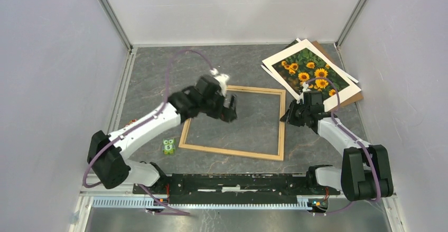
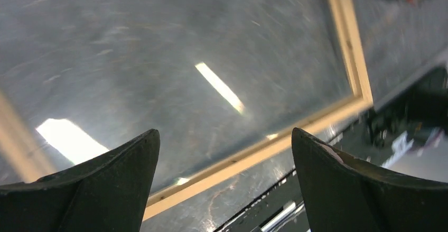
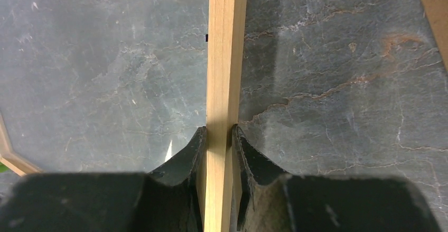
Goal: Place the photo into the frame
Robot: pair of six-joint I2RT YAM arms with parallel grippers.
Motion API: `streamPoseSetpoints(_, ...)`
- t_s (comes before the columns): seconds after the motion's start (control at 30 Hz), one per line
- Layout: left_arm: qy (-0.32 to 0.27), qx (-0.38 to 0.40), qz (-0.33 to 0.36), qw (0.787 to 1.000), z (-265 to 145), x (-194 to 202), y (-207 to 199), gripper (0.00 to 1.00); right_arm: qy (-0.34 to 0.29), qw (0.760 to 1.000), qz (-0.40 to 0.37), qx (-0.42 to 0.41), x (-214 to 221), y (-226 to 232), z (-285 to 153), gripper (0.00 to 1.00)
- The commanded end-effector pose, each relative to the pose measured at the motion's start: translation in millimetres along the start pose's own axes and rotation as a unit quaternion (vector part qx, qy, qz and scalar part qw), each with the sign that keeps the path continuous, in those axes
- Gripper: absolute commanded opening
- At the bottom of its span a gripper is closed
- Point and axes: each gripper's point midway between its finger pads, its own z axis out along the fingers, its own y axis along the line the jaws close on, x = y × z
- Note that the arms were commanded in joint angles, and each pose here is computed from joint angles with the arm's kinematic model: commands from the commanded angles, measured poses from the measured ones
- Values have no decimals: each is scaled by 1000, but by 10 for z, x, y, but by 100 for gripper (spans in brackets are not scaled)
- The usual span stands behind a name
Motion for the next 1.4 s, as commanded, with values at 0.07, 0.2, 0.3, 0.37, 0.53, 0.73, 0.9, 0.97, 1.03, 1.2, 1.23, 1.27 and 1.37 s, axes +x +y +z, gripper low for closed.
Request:
streamPoseSetpoints(0.07,-48,110,247,962,108,459,-1035,100,-48,998,2,-33,-388,279,-153,0)
streamPoseSetpoints(0.2,-42,158,309,937,163,727,-1463,100,-49,998,3,-37,-430,318,-185,0)
streamPoseSetpoints(0.3,-27,168,352,921,231,919,-1676,100,-51,998,8,-42,-452,348,-200,0)
streamPoseSetpoints(0.37,-27,158,385,909,296,1002,-1782,100,-50,998,11,-45,-451,362,-200,0)
streamPoseSetpoints(0.53,11,141,448,883,519,1290,-1960,99,-48,998,13,-47,-454,375,-202,0)
streamPoseSetpoints(0.73,17,129,471,872,699,1441,-2078,96,-49,997,17,-51,-462,402,-231,0)
streamPoseSetpoints(0.9,20,130,470,873,800,1511,-2099,93,-52,997,21,-58,-482,444,-268,0)
streamPoseSetpoints(0.97,11,119,469,875,850,1493,-2072,91,-52,996,27,-64,-490,471,-279,0)
streamPoseSetpoints(1.03,5,112,471,875,894,1480,-2057,88,-50,996,33,-68,-485,490,-276,0)
streamPoseSetpoints(1.2,-11,95,483,870,974,1420,-2039,81,-48,995,44,-78,-502,539,-278,0)
streamPoseSetpoints(1.23,-12,94,486,869,987,1421,-2042,79,-49,995,45,-79,-509,544,-286,0)
streamPoseSetpoints(1.27,-11,95,489,867,997,1430,-2039,78,-50,995,46,-79,-514,552,-292,0)
streamPoseSetpoints(1.37,-11,97,497,862,1034,1442,-2045,78,-54,994,49,-80,-547,572,-316,0)
